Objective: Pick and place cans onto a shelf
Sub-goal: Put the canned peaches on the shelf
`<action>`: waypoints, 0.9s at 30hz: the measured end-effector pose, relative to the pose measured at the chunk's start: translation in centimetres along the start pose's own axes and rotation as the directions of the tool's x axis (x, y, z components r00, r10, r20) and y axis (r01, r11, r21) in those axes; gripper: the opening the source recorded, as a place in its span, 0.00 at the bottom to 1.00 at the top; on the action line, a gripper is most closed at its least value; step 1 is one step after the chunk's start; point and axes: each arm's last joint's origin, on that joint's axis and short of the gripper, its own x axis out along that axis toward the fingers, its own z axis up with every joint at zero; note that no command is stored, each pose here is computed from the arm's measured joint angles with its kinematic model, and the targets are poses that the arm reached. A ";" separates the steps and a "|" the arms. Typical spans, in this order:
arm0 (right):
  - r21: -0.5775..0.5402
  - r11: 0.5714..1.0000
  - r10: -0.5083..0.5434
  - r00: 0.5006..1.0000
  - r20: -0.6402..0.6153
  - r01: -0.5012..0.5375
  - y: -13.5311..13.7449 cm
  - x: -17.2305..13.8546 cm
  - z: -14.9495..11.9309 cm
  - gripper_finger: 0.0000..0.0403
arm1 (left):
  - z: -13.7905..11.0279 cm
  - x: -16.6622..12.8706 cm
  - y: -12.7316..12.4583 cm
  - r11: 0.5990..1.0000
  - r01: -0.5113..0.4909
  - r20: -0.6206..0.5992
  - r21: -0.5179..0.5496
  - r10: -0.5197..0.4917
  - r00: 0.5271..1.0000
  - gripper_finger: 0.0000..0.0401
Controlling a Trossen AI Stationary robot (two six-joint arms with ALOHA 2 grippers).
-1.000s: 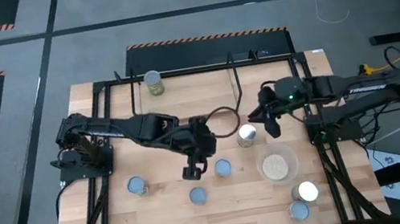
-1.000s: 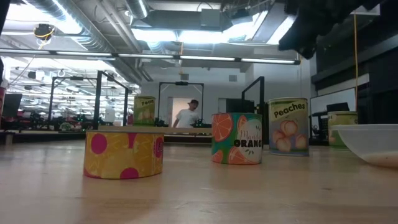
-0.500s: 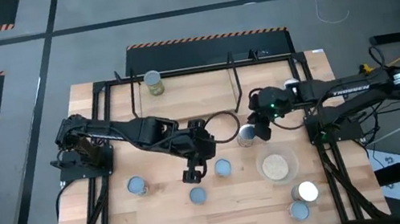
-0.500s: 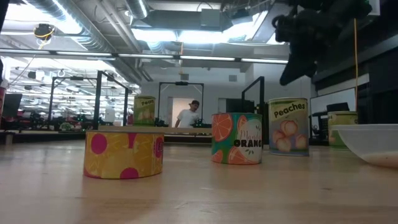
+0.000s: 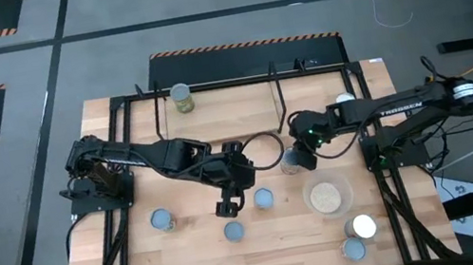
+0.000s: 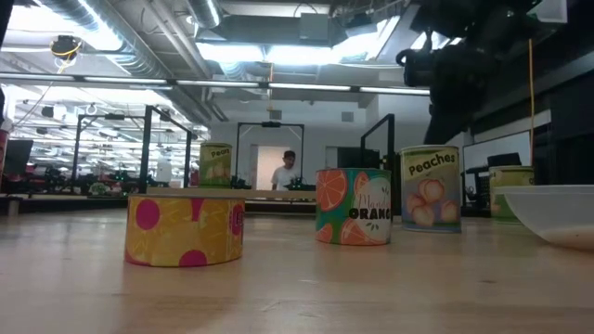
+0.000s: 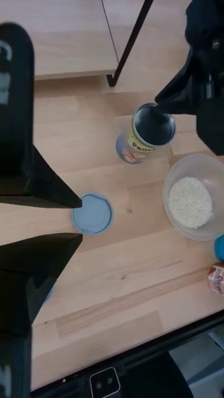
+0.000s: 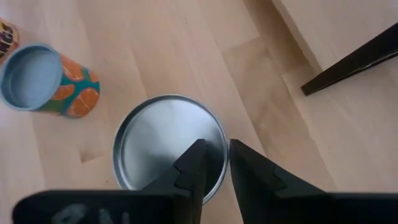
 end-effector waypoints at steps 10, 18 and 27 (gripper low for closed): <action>0.000 1.000 -0.008 1.000 -0.023 0.008 0.0 0.7 0.0 0.19 | 0.0 0.0 0.0 1.000 0.000 -0.001 0.000 0.000 1.000 0.17; 0.000 1.000 -0.011 1.000 -0.022 0.011 0.0 0.7 0.0 0.05 | -0.1 -0.8 0.1 1.000 0.000 0.011 0.008 0.000 1.000 0.17; 0.000 1.000 -0.009 1.000 -0.021 0.009 0.0 0.7 0.0 0.01 | -1.7 -7.9 1.0 0.997 -0.073 0.063 -0.008 0.073 0.995 0.17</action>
